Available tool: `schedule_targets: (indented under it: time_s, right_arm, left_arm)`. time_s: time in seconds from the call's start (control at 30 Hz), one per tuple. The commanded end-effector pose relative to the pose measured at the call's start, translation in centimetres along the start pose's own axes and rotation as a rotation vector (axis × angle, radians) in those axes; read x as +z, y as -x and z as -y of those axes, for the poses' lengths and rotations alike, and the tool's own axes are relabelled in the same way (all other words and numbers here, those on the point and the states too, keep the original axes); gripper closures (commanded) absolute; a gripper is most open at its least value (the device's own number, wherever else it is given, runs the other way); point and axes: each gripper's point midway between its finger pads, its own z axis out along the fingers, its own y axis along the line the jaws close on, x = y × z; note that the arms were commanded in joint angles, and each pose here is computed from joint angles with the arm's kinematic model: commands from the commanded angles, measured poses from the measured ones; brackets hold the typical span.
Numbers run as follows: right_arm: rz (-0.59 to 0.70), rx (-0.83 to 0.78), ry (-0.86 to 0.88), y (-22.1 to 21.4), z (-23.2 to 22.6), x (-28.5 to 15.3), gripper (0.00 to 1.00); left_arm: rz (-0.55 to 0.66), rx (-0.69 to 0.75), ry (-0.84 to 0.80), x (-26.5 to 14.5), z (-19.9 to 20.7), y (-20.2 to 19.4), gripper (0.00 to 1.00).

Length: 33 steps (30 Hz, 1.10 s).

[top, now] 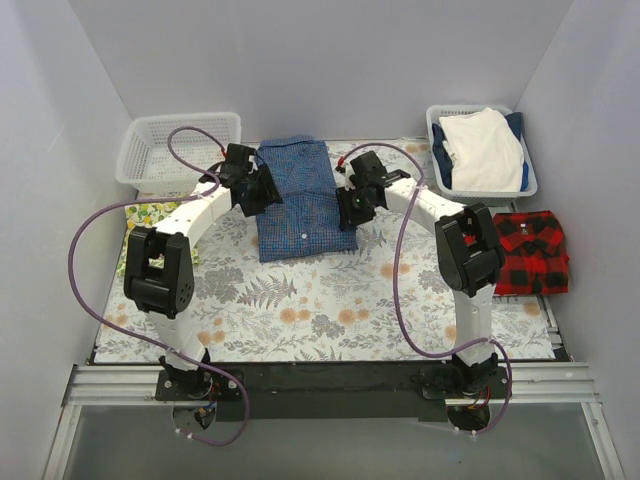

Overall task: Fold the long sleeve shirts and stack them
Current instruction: Fold the shirt

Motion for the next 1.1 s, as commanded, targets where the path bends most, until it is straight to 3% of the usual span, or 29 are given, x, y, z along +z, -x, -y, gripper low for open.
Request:
schedule_targets:
  time_s: [0.0,0.27,0.53,0.63,0.73,0.93,1.07]
  right_arm:
    - [-0.09,-0.039,0.129,-3.4,-2.0,1.3,0.61]
    - [-0.214,-0.05,0.19,-10.2,-5.1,3.2,0.64]
    - [-0.3,-0.366,0.314,-15.5,-16.1,0.8,0.64]
    - [-0.243,-0.416,0.249,-14.2,-17.4,-0.4,0.64]
    - [-0.121,-0.346,0.172,-10.6,-16.2,-2.6,0.63]
    - [0.133,-0.212,0.046,-3.1,-11.1,-7.2,0.59]
    - [0.12,-0.096,0.055,-1.3,-6.1,-6.0,0.57]
  left_arm:
    - [0.05,-0.01,0.002,-2.7,-0.3,0.2,0.44]
    - [0.038,-0.012,0.034,-4.0,-1.4,-0.9,0.43]
    - [0.057,-0.013,0.124,-5.4,-3.6,-1.4,0.41]
    - [0.072,-0.018,0.147,-5.9,-4.0,-1.3,0.41]
    - [0.082,-0.018,0.175,-6.3,-4.6,-1.3,0.4]
    - [0.104,-0.027,0.195,-7.5,-5.2,-1.2,0.38]
    - [0.071,-0.022,0.148,-7.7,-4.5,-2.0,0.38]
